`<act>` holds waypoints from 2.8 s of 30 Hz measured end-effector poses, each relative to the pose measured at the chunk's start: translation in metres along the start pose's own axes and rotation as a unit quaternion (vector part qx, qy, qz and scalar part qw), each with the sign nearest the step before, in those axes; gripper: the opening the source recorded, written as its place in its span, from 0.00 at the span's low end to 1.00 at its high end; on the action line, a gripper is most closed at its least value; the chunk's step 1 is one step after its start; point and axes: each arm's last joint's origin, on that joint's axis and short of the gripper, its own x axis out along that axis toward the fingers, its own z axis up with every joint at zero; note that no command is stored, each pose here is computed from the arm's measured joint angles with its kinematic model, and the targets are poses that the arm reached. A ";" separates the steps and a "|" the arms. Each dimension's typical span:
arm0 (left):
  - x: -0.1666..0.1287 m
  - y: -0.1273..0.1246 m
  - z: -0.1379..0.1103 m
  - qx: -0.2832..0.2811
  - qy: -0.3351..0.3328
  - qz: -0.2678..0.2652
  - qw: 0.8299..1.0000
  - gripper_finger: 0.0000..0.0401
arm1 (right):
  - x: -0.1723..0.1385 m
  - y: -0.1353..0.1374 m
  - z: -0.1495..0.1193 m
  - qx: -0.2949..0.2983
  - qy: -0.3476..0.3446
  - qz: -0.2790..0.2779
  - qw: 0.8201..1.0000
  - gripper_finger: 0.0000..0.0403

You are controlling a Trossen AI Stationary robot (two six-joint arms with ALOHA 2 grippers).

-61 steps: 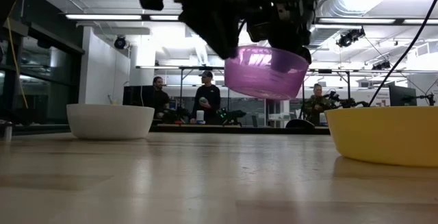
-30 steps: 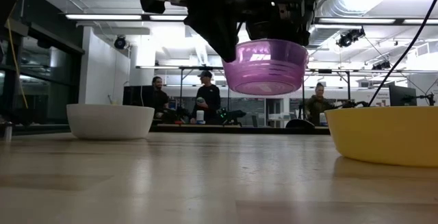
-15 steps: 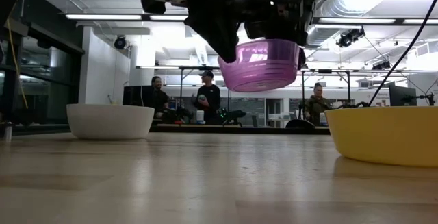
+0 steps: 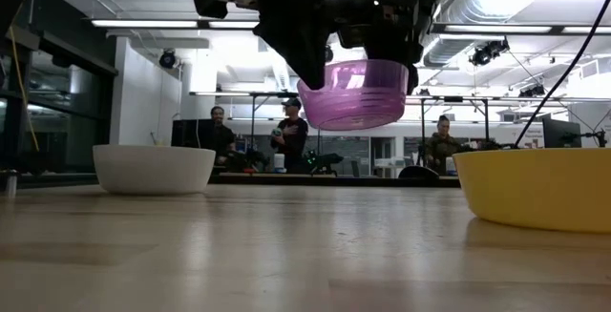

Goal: Nest bowls inside each other
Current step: Stack the purple bowl on the blue bowl

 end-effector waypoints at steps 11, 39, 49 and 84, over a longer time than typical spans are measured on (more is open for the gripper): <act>0.000 -0.003 0.000 0.011 0.012 0.002 1.000 0.00 | -0.012 0.005 -0.004 0.000 0.002 -0.001 1.000 0.27; -0.030 0.003 -0.041 -0.135 0.076 -0.002 0.988 0.00 | -0.069 0.067 -0.045 -0.009 -0.037 0.018 0.999 0.27; -0.063 -0.037 -0.087 -0.256 0.049 0.042 0.964 0.00 | -0.069 0.079 -0.051 -0.009 -0.071 -0.020 0.997 0.27; -0.020 -0.076 -0.185 -0.323 0.128 0.062 0.936 0.00 | -0.072 0.089 -0.036 0.004 -0.146 0.035 0.989 0.27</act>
